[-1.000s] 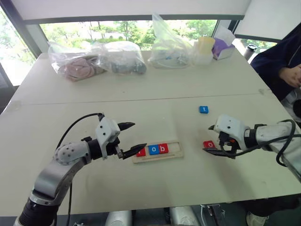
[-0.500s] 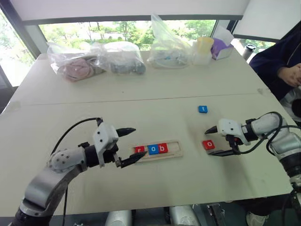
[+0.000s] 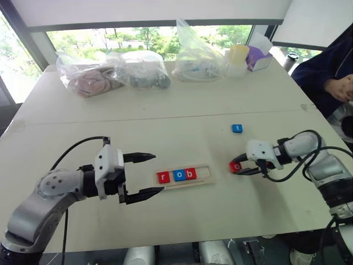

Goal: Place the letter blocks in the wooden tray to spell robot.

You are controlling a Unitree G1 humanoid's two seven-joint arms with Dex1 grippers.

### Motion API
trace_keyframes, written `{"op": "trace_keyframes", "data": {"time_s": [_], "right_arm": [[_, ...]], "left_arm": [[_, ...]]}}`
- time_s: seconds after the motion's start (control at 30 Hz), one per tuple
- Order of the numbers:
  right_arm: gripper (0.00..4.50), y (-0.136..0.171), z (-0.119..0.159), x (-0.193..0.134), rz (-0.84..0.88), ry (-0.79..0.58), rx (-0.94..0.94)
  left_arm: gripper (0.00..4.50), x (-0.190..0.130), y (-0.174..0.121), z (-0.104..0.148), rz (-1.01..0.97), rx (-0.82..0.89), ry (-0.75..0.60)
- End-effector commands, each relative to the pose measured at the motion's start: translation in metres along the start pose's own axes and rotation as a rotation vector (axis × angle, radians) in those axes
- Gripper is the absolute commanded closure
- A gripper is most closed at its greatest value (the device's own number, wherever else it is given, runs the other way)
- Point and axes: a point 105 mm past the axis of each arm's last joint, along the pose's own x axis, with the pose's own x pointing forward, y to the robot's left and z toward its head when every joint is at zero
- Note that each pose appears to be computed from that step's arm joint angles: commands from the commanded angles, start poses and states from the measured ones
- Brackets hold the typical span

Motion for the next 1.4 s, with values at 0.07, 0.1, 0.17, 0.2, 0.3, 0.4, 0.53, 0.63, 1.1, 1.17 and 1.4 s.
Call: {"op": "trace_keyframes", "data": {"time_s": [0.07,0.1,0.17,0.2,0.3,0.4,0.53,0.63,1.1,1.17,1.4], "right_arm": [[3.35,0.002,0.029,0.010,0.008,-0.063,-0.045],[3.35,0.004,0.031,0.016,0.016,-0.068,-0.046],[3.35,0.004,0.034,0.024,0.025,-0.065,-0.045],[3.35,0.005,0.034,0.026,0.029,-0.061,-0.045],[3.35,0.006,0.036,0.035,0.044,-0.064,-0.042],[3.35,0.006,0.041,0.044,0.060,-0.080,-0.044],[3.35,0.004,0.042,0.047,0.060,-0.076,-0.047],[3.35,0.003,0.041,0.049,0.060,-0.074,-0.047],[2.85,0.001,0.038,0.050,0.048,-0.065,-0.041],[1.88,0.001,0.038,0.051,0.048,-0.066,-0.040],[0.04,0.001,0.039,0.050,0.045,-0.068,-0.041]], "left_arm": [[0.00,-0.003,0.002,0.013,-0.008,0.045,-0.040],[0.00,-0.003,0.002,0.011,-0.018,0.042,-0.028],[0.00,-0.002,0.001,0.011,-0.027,0.043,-0.021],[0.00,-0.001,0.001,0.011,-0.027,0.044,-0.021],[0.00,-0.001,0.000,0.011,-0.024,0.042,-0.024],[0.00,0.000,-0.002,0.012,-0.019,0.039,-0.029],[0.00,0.000,-0.003,0.011,-0.010,0.035,-0.028],[0.00,0.001,-0.003,0.011,0.001,0.043,-0.028],[0.00,0.004,-0.002,0.011,0.011,0.042,-0.039],[0.00,0.004,-0.002,0.012,0.011,0.044,-0.041],[0.00,0.004,0.001,0.012,0.014,0.047,-0.043]]}}
